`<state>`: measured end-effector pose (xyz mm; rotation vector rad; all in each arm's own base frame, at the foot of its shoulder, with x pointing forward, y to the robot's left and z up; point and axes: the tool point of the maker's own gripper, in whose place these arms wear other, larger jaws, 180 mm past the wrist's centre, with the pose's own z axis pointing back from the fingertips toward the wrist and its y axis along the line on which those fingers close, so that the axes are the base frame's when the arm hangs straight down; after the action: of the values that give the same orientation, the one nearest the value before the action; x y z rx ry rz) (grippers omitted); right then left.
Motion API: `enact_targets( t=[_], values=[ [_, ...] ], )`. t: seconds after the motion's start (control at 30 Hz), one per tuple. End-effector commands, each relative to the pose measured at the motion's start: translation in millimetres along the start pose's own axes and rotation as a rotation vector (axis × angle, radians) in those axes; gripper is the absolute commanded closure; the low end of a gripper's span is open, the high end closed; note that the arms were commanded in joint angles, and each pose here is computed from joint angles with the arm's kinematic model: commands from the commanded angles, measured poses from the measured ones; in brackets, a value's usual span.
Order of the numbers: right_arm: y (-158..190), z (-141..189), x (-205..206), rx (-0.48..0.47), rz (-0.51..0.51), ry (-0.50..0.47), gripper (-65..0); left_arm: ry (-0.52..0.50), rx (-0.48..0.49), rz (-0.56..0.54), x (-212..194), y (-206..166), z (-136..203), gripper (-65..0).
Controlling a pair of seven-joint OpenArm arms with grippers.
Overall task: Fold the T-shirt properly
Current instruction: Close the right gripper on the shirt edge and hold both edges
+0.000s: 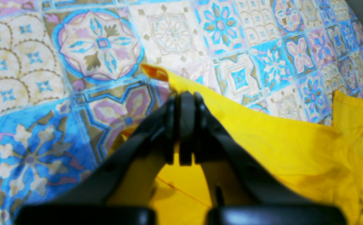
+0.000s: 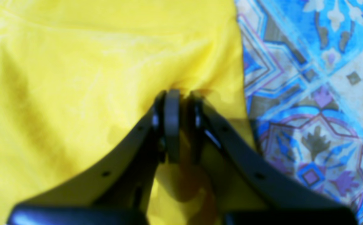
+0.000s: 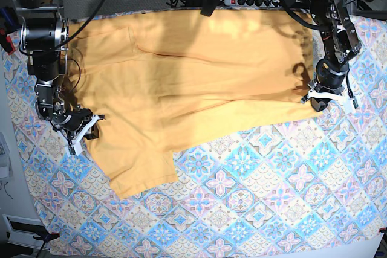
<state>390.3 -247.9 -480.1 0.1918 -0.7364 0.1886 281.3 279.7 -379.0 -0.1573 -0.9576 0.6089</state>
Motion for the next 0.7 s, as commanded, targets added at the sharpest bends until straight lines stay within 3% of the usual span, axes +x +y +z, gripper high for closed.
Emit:
enact_targets(
  t=[0.0, 0.3, 0.67],
  values=[
    [-5.9, 2.8, 7.7, -0.006, 0.018, 0.004, -4.2, -0.045, -0.017, -0.012, 15.6, -4.8, 1.6, 0.0],
    [-14.0, 18.1, 27.9, -0.032, 0.012, -0.065, -1.4, -0.045, -0.017, -0.012, 15.6, -4.8, 1.6, 0.0],
    [-8.4, 49.4, 42.3, -0.02, 0.088, -0.127, -1.6, -0.045, -0.017, -0.012, 15.6, -4.8, 1.6, 0.0]
  ],
)
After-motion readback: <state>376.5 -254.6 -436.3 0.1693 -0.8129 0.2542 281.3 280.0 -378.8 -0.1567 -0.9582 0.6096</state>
